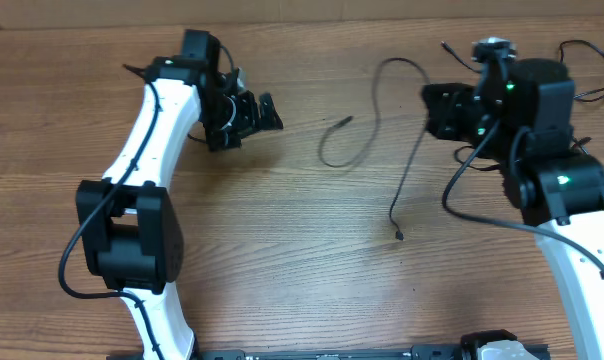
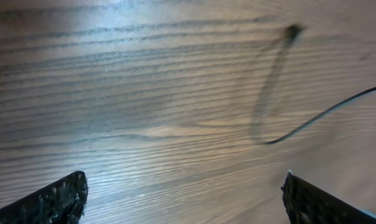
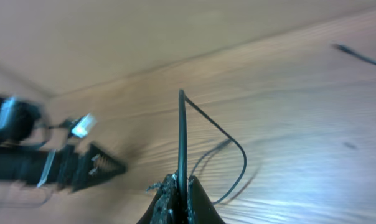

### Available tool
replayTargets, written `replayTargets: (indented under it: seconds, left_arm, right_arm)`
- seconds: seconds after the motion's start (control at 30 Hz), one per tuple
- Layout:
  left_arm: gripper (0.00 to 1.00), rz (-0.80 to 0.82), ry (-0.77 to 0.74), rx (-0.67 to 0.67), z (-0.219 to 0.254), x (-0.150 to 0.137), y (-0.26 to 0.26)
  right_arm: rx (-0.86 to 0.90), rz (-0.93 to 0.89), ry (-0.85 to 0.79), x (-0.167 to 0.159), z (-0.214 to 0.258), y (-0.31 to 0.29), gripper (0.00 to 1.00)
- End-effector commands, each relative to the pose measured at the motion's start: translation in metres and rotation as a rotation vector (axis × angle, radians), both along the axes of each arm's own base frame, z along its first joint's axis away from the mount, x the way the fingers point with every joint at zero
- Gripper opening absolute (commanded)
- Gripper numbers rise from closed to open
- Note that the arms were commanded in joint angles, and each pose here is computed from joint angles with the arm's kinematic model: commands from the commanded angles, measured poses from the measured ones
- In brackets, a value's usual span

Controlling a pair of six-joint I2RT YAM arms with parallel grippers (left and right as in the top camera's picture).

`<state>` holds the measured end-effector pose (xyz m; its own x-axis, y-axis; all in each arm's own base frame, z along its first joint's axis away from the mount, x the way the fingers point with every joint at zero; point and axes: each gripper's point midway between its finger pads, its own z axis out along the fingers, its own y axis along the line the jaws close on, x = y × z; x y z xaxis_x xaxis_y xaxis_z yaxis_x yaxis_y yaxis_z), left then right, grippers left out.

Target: Untangle cables

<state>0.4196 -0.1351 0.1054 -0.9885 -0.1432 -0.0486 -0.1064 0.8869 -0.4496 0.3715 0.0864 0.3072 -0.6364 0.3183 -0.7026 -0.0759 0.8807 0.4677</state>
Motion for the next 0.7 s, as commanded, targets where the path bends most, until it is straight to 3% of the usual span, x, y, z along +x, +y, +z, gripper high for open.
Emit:
replayTargets:
  seconds: [0.0, 0.27, 0.4, 0.67]
  left_arm:
    - [0.99, -0.058, -0.149, 0.189, 0.03, 0.0, 0.009]
    - [1.0, -0.21, -0.485, 0.429, 0.124, -0.021, -0.003]
    - [1.0, -0.263, -0.514, 0.393, 0.136, -0.037, -0.026]
    - [0.99, -0.282, -0.509, 0.387, 0.132, -0.04, -0.034]
  right_arm:
    - [-0.007, -0.142, 0.022, 0.002, 0.0, -0.041, 0.04]
    - [-0.003, -0.354, 0.152, -0.016, -0.024, -0.118, 0.04]
    - [0.007, -0.463, 0.178, -0.025, -0.029, -0.155, 0.04]
    - [0.031, -0.705, 0.217, -0.058, -0.036, -0.235, 0.04]
